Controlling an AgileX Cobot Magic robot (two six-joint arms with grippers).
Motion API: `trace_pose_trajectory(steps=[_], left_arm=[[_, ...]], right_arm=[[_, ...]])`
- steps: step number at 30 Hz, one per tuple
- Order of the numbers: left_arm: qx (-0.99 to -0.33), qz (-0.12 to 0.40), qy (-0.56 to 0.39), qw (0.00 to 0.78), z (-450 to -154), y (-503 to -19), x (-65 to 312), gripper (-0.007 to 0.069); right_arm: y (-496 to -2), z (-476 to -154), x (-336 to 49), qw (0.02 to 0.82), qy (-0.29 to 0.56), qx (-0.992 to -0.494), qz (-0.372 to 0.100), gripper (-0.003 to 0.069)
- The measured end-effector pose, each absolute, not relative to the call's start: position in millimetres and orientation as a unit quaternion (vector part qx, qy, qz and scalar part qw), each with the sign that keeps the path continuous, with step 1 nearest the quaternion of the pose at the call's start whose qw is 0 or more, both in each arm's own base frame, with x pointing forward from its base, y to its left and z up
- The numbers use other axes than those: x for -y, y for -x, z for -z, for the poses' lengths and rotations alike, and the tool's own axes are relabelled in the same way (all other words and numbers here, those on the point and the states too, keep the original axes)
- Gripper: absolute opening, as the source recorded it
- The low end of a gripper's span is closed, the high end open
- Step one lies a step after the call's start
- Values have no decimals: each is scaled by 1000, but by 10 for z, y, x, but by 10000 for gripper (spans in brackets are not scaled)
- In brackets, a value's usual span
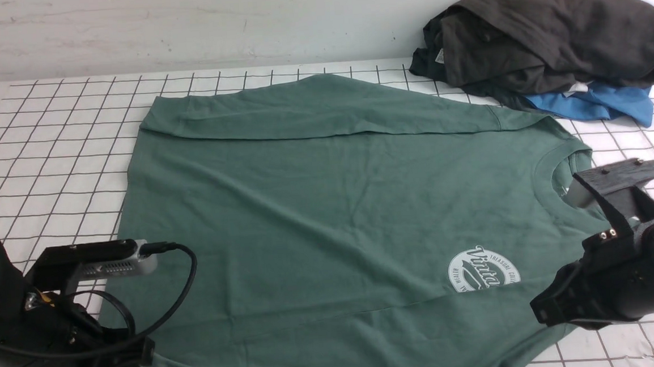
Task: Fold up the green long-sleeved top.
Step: Use the left arm to clamp the cuff closest to it
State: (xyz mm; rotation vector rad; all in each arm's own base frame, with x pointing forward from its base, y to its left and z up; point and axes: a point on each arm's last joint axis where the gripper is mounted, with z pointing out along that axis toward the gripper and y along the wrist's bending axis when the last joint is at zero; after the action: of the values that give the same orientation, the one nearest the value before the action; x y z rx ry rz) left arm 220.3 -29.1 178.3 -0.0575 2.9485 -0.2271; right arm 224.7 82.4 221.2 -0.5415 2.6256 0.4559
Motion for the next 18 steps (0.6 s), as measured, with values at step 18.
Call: trace_pose_trajectory(steps=[18], left_arm=[[-993, 23, 77, 87, -1699, -2255, 190, 242]], right_arm=[[-2249, -2217, -834, 211, 190, -944, -171, -10]])
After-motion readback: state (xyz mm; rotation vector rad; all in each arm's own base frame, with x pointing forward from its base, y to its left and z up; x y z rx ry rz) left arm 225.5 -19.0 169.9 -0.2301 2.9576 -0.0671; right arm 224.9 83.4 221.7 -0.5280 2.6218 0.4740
